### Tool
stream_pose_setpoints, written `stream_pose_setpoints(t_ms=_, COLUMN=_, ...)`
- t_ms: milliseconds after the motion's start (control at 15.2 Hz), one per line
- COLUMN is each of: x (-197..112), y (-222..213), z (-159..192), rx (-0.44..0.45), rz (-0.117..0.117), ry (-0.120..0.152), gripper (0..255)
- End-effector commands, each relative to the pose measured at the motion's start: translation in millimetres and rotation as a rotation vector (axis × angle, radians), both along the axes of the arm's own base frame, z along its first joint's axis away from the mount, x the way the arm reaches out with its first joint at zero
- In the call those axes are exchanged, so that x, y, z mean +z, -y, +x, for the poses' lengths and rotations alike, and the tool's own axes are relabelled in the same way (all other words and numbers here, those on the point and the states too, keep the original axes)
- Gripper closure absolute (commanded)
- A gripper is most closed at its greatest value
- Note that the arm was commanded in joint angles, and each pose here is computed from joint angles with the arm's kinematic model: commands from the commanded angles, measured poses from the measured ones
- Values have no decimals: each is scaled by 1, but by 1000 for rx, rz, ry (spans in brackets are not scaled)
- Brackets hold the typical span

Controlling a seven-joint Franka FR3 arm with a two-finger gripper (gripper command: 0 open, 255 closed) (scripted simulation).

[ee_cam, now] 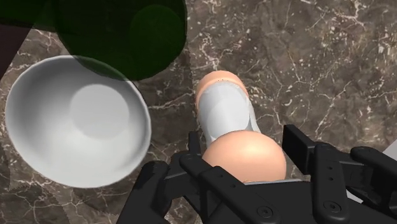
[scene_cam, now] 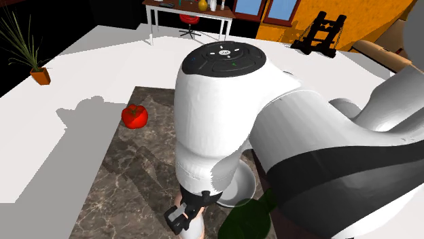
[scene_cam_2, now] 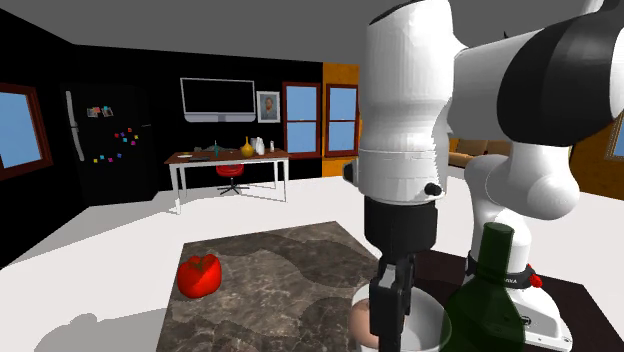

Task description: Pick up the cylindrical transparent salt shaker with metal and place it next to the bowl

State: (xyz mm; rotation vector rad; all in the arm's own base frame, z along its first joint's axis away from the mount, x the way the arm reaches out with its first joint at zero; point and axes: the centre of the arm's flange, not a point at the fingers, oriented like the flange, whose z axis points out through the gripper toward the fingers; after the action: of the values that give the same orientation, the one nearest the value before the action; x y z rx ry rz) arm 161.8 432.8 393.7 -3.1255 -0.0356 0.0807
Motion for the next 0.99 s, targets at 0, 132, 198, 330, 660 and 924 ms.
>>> stream_pose_setpoints(t_ms=0, x=-10, y=2, z=-1, rx=0, rz=1, ry=1, gripper=255)
stream_pose_setpoints(t_ms=132, x=-21, y=2, z=-1, rx=0, rz=1, ry=1, gripper=255)
stream_pose_setpoints(t_ms=198, x=-26, y=2, z=-1, rx=0, rz=1, ry=1, gripper=255)
stream_pose_setpoints(t_ms=330, x=-35, y=2, z=-1, rx=0, rz=1, ry=1, gripper=255)
stream_pose_setpoints(t_ms=660, x=-35, y=2, z=-1, rx=0, rz=1, ry=1, gripper=255)
stream_pose_setpoints(t_ms=924, x=-35, y=2, z=-1, rx=0, rz=1, ry=1, gripper=0)
